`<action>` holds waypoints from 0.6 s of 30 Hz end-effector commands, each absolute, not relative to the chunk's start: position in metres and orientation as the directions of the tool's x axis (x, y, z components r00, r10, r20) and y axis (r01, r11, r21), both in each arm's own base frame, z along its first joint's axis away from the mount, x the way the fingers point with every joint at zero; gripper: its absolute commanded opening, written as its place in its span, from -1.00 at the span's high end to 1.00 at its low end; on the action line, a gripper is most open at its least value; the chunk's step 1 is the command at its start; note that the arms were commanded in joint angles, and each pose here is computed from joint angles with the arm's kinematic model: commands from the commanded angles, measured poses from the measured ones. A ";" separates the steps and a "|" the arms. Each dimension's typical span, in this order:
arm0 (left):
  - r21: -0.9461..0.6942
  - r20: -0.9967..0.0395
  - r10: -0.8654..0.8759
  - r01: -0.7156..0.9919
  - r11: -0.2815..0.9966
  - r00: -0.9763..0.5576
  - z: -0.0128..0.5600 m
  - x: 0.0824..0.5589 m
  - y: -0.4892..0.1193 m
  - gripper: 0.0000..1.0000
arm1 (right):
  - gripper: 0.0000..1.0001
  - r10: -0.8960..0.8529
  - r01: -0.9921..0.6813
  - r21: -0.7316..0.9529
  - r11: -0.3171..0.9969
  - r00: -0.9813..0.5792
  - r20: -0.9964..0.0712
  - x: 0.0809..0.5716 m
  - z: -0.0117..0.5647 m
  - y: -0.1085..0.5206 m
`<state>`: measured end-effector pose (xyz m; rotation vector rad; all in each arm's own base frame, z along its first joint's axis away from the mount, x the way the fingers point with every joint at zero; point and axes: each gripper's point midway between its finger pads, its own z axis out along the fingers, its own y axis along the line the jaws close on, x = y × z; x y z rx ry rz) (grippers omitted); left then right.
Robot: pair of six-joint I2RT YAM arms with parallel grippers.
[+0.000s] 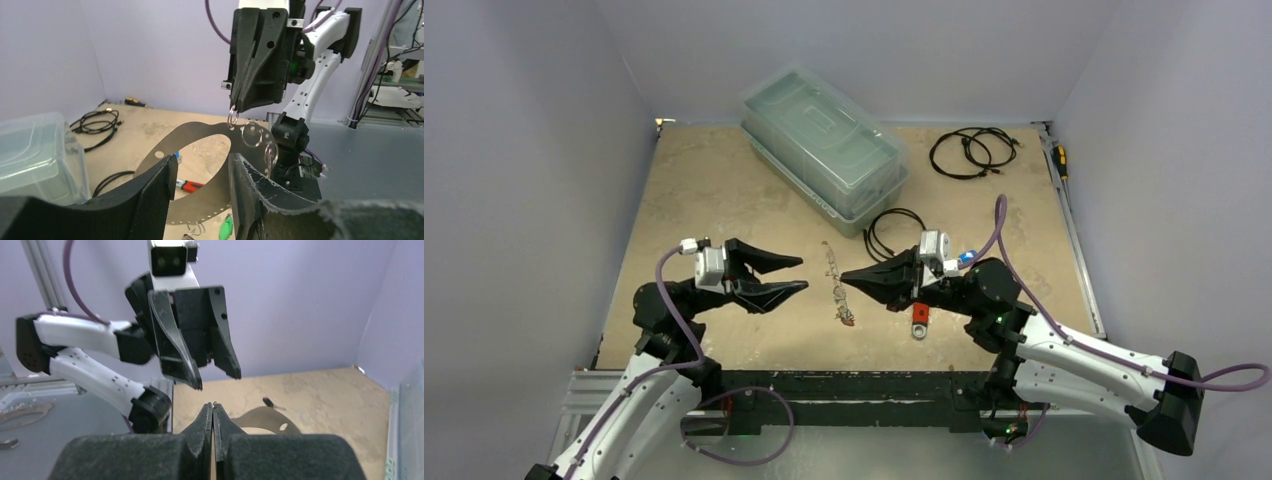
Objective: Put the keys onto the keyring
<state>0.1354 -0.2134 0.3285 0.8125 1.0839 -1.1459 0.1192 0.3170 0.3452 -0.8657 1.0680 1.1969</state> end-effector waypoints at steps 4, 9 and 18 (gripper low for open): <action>0.070 -0.919 -0.377 0.989 0.133 0.115 0.345 0.107 -0.215 0.20 | 1.00 0.449 -0.997 -0.036 0.074 0.066 -0.891 0.099 0.389 0.319; 0.063 -0.921 -0.377 0.991 0.118 0.103 0.343 0.106 -0.217 0.29 | 1.00 0.456 -0.998 -0.037 0.049 0.055 -0.888 0.098 0.390 0.327; 0.041 -0.928 -0.365 0.994 0.105 0.077 0.337 0.108 -0.220 0.37 | 1.00 0.457 -0.999 -0.037 0.012 0.038 -0.889 0.096 0.391 0.337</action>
